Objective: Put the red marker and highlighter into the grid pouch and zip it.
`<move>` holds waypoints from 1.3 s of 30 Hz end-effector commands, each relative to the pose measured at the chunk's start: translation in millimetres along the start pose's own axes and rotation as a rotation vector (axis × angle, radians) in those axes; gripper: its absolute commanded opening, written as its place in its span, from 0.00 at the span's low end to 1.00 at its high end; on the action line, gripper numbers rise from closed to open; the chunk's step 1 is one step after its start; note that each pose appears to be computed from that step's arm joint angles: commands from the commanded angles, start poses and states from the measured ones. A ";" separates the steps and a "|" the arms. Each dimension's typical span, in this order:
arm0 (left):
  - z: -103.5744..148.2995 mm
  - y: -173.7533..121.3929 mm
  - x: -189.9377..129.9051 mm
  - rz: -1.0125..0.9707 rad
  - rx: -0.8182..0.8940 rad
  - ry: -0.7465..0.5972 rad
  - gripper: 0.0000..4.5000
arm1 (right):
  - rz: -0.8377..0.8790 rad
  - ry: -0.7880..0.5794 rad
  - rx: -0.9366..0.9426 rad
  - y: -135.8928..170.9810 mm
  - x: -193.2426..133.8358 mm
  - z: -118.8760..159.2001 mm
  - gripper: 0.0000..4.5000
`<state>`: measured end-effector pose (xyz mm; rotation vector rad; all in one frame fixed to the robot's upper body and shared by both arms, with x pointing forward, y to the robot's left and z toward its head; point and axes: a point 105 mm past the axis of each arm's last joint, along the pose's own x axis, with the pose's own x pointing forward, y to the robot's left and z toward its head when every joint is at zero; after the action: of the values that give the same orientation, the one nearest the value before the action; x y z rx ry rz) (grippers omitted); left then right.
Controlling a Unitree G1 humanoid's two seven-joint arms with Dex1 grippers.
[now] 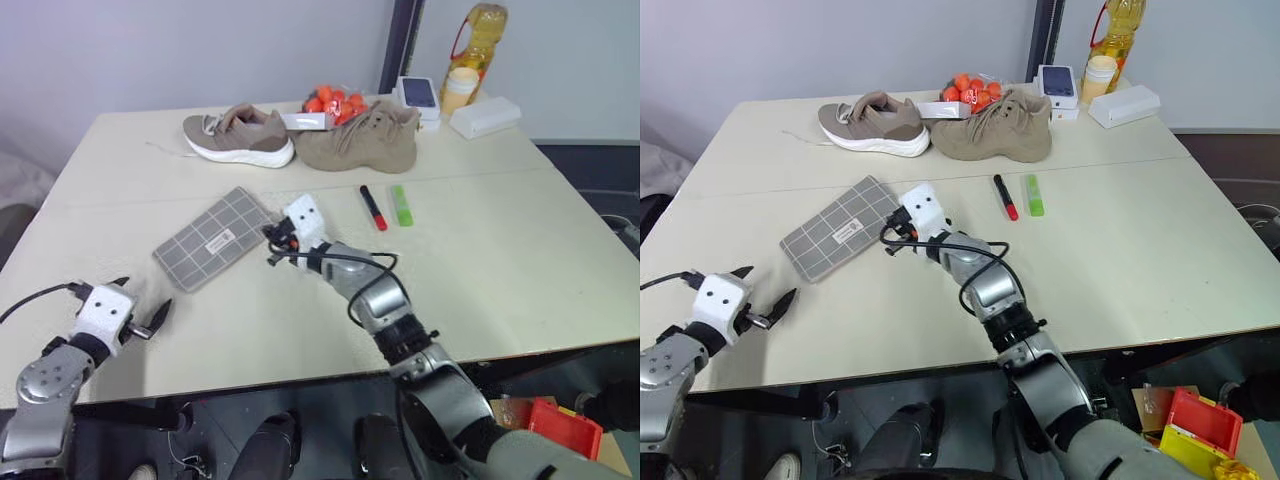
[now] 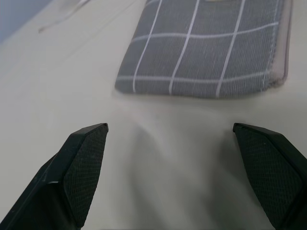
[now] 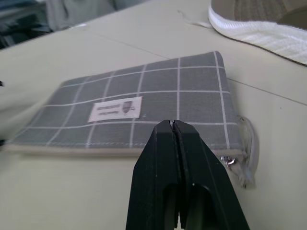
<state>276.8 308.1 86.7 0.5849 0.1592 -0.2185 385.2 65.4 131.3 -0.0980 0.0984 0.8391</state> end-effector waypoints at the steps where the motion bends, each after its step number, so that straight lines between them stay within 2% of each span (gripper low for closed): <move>1: 0.0 -2.0 3.2 -0.023 0.030 -0.007 1.00 | -0.020 -0.001 -0.011 5.1 16.1 15.0 0.01; 4: 0.2 -7.6 5.6 -0.049 0.033 -0.017 1.00 | -0.016 0.078 0.049 11.5 28.2 7.2 0.01; 9: 1.2 -12.7 5.7 -0.068 0.033 -0.033 1.00 | -0.051 0.234 0.133 11.8 31.5 -25.9 0.01; 11: 2.2 -13.3 5.1 -0.071 0.031 -0.038 1.00 | -0.065 0.247 0.150 9.6 31.1 -30.6 0.01; 17: -4.0 -9.0 -1.1 -0.064 0.073 -0.017 1.00 | -0.034 0.221 0.147 14.0 32.5 -28.4 0.01; 21: -3.7 -3.2 -0.9 -0.038 0.079 -0.024 1.00 | -0.004 0.151 0.083 13.6 30.4 -21.5 0.01; 25: -5.4 1.2 -2.9 -0.031 0.116 -0.019 1.00 | 0.087 0.010 0.057 13.5 11.5 -10.0 0.01; 28: -5.4 2.7 -3.0 -0.032 0.145 -0.024 1.00 | 0.106 -0.027 0.059 12.5 -6.8 -10.8 0.01; 32: -5.1 1.3 11.6 -0.091 0.283 -0.030 1.00 | 0.090 -0.057 0.093 6.0 -40.4 -14.8 0.01; 39: 8.6 -6.7 43.2 -0.164 0.402 -0.107 1.00 | 0.067 -0.072 0.099 6.4 -55.3 -9.8 0.01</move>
<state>318.7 293.6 94.1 0.9339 0.0211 -0.4084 346.9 23.8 112.9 0.0121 0.1295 0.8865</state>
